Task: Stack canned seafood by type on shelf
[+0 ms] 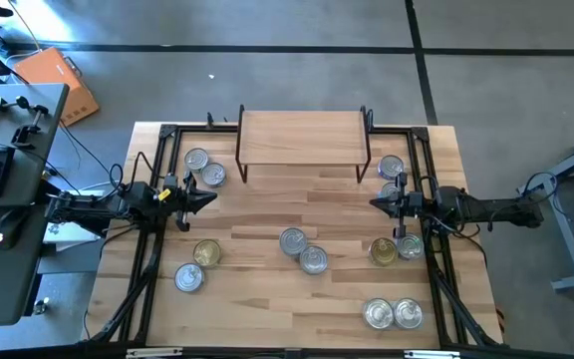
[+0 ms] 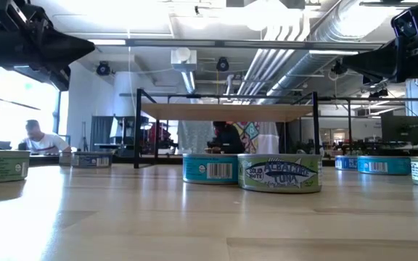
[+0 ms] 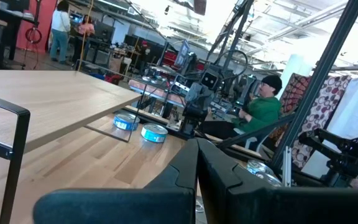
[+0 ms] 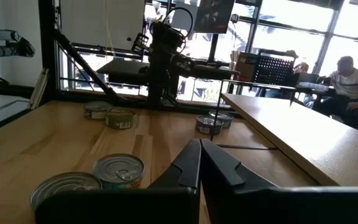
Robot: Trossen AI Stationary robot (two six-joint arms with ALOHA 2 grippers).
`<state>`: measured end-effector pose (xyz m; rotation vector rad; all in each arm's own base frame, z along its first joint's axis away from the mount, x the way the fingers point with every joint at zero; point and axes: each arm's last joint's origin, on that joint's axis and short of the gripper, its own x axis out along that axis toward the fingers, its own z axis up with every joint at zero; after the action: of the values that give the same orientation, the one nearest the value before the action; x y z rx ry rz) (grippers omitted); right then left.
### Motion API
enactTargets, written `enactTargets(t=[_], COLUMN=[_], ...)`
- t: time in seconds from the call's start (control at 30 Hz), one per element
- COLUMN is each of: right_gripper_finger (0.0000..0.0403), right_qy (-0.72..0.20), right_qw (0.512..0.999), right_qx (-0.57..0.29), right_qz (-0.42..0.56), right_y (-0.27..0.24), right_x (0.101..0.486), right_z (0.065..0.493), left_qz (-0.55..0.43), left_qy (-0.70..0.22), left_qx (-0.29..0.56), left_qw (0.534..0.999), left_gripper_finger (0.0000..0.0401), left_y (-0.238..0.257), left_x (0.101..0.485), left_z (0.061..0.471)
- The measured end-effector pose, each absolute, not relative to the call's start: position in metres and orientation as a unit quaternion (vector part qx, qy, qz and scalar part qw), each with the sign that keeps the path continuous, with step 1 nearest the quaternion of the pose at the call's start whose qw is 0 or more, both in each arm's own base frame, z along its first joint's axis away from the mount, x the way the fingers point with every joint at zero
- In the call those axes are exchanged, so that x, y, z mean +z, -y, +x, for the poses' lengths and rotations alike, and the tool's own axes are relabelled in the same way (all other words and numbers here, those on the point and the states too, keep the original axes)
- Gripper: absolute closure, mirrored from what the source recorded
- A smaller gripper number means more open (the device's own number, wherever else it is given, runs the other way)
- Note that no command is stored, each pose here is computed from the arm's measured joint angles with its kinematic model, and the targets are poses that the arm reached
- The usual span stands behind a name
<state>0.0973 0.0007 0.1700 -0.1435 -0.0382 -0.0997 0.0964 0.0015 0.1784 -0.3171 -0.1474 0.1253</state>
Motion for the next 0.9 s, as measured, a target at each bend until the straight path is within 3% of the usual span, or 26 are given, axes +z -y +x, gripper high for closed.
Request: enactTargets(t=[0.2, 0.43, 0.6, 0.7, 0.9], right_gripper_finger=[0.0402, 0.0402, 0.0395, 0.0370, 0.0279], right_qy=[0.106, 0.119, 0.067, 0.026, -0.025], right_qw=[0.981, 0.979, 0.983, 0.985, 0.986], right_qx=[-0.036, -0.012, 0.017, 0.002, -0.005], right_qz=[0.158, 0.167, 0.172, 0.169, 0.165], right_y=[0.000, -0.002, -0.006, -0.008, -0.011], right_x=[0.185, 0.189, 0.181, 0.173, 0.162], right_z=[0.095, 0.098, 0.109, 0.117, 0.130], left_qz=[-0.158, -0.158, -0.158, -0.158, -0.158], left_qy=[0.074, 0.073, 0.074, 0.074, 0.074], left_qx=[0.062, 0.062, 0.062, 0.062, 0.062], left_qw=[0.983, 0.983, 0.983, 0.983, 0.983], left_gripper_finger=[0.0400, 0.0400, 0.0400, 0.0400, 0.0400], left_y=[-0.001, -0.001, -0.002, -0.002, -0.002], left_x=[0.179, 0.178, 0.179, 0.179, 0.179], left_z=[0.096, 0.096, 0.096, 0.096, 0.096])
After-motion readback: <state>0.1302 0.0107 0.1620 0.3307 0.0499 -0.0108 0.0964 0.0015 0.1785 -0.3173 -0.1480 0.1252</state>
